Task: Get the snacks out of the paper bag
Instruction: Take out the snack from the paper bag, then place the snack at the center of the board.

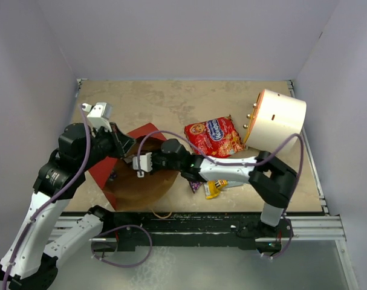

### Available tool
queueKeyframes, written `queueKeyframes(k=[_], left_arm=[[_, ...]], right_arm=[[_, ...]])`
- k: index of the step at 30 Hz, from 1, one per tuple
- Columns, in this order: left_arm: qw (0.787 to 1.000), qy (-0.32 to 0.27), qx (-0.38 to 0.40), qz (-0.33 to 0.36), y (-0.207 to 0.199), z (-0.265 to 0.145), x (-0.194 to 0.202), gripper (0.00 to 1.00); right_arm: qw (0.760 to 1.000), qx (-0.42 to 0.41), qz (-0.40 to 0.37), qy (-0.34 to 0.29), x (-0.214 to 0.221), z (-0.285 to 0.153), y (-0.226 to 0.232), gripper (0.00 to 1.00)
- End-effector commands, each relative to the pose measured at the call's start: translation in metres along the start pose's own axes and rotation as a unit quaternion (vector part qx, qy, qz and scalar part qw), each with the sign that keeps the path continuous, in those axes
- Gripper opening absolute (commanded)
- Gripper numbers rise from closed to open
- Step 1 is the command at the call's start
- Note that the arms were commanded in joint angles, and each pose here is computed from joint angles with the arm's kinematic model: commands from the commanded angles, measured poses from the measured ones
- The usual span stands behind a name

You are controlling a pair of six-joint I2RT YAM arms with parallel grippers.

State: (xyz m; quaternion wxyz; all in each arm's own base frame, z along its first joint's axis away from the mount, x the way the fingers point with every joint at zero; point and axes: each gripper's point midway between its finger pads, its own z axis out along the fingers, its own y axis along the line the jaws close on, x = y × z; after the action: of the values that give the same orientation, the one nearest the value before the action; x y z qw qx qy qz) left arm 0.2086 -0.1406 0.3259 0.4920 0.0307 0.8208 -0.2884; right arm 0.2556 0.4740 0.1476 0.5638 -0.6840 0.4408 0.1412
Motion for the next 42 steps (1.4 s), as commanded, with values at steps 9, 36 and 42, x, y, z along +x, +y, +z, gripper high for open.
queueKeyframes(k=[9,36,42], left_arm=[[0.999,-0.020,-0.028,-0.026,0.018,0.014,0.010,0.00],[0.998,-0.028,-0.046,-0.035,0.021,0.001,0.006,0.00],[0.999,-0.013,-0.038,-0.030,0.019,-0.002,0.012,0.00]], right_arm=[[0.994,-0.035,0.102,-0.016,-0.045,-0.158,0.016,0.00],[0.512,0.469,0.630,0.349,0.187,-0.292,0.058,0.00],[0.528,0.446,0.627,0.360,0.194,-0.278,0.056,0.10]])
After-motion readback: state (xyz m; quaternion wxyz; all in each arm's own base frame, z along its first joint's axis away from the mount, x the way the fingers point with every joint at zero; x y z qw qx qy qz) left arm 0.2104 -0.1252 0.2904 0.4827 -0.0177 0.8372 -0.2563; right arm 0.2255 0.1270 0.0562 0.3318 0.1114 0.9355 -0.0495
